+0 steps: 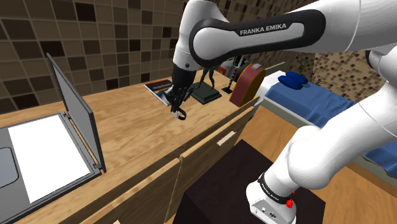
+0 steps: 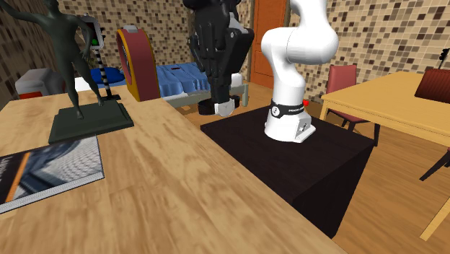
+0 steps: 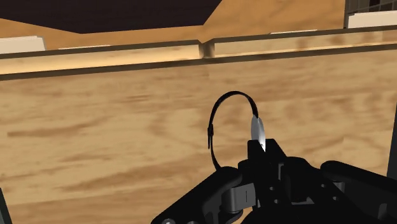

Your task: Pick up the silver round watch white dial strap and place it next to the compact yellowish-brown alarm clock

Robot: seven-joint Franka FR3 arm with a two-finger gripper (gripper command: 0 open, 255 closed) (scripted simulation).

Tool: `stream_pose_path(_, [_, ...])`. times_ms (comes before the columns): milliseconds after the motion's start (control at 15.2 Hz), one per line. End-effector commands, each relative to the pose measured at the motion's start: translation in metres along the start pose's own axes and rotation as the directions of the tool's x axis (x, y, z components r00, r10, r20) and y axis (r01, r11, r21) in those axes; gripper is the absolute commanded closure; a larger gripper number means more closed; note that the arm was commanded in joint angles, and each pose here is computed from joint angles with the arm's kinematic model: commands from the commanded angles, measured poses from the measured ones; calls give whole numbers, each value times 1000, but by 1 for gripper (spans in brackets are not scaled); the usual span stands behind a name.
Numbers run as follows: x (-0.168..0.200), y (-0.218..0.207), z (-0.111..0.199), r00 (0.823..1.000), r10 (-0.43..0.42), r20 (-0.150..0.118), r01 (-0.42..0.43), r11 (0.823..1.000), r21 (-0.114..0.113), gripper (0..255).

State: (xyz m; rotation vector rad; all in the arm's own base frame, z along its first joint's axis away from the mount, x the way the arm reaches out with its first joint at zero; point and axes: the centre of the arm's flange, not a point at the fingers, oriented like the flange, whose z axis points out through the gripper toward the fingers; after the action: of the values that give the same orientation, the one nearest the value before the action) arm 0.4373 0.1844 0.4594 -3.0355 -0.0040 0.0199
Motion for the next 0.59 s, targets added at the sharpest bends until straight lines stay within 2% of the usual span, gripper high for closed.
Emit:
stream_pose_path(0, [-1, -2, -11, 1000, 0, 0, 0, 1000, 0, 255])
stream_pose_path(528, [-2, -6, -53, 1000, 0, 0, 0, 1000, 0, 255])
